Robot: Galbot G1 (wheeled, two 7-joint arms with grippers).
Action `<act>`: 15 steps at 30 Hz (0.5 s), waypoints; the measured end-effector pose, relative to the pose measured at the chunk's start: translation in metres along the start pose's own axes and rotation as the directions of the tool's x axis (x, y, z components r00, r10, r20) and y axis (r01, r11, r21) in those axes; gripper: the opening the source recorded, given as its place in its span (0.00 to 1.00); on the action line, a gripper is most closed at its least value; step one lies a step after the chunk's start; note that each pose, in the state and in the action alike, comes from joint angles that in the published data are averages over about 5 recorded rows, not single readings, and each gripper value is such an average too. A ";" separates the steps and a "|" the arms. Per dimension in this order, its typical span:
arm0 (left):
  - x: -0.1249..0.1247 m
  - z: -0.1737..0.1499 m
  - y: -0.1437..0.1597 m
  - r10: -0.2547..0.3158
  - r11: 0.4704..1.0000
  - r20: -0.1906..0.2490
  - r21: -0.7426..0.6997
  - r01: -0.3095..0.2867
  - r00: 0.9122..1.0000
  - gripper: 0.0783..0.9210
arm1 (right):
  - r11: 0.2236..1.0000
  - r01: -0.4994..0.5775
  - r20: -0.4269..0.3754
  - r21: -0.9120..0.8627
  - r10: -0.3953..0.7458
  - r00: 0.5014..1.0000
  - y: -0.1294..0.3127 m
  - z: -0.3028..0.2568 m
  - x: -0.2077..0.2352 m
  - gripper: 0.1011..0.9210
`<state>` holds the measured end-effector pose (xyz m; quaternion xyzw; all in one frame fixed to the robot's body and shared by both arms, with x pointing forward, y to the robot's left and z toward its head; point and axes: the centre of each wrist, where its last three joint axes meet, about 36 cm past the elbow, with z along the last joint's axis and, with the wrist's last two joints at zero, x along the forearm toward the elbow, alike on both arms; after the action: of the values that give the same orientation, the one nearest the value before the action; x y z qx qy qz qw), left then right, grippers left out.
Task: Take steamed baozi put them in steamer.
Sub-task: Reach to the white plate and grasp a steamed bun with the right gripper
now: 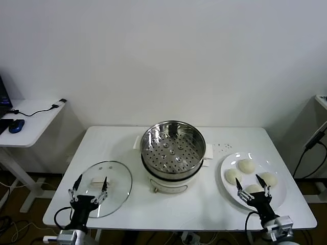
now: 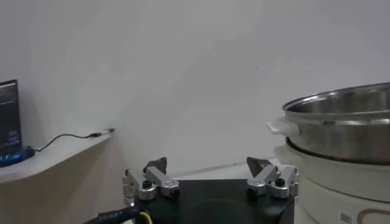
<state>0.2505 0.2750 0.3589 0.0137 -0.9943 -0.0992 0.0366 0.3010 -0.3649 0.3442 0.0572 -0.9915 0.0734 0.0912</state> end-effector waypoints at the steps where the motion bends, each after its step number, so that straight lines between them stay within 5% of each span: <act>1: 0.000 0.000 0.000 -0.001 1.000 0.000 0.000 0.001 1.000 0.88 | 1.000 0.003 -0.002 0.005 -0.003 1.000 -0.002 -0.001 -0.001 0.88; 8: 0.003 -0.001 0.000 -0.002 1.000 0.000 -0.001 0.002 1.000 0.88 | 0.985 0.100 -0.069 0.143 -0.091 0.993 -0.039 -0.021 -0.020 0.88; 15: 0.004 -0.003 0.000 0.004 1.000 0.005 -0.005 -0.004 1.000 0.88 | 0.863 0.339 -0.261 0.374 -0.253 0.932 -0.106 -0.054 -0.054 0.88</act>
<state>0.2470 0.2742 0.3617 0.0112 -0.9941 -0.1019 0.0343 0.3762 -0.4550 0.4011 0.2194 -0.9181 0.2716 0.1878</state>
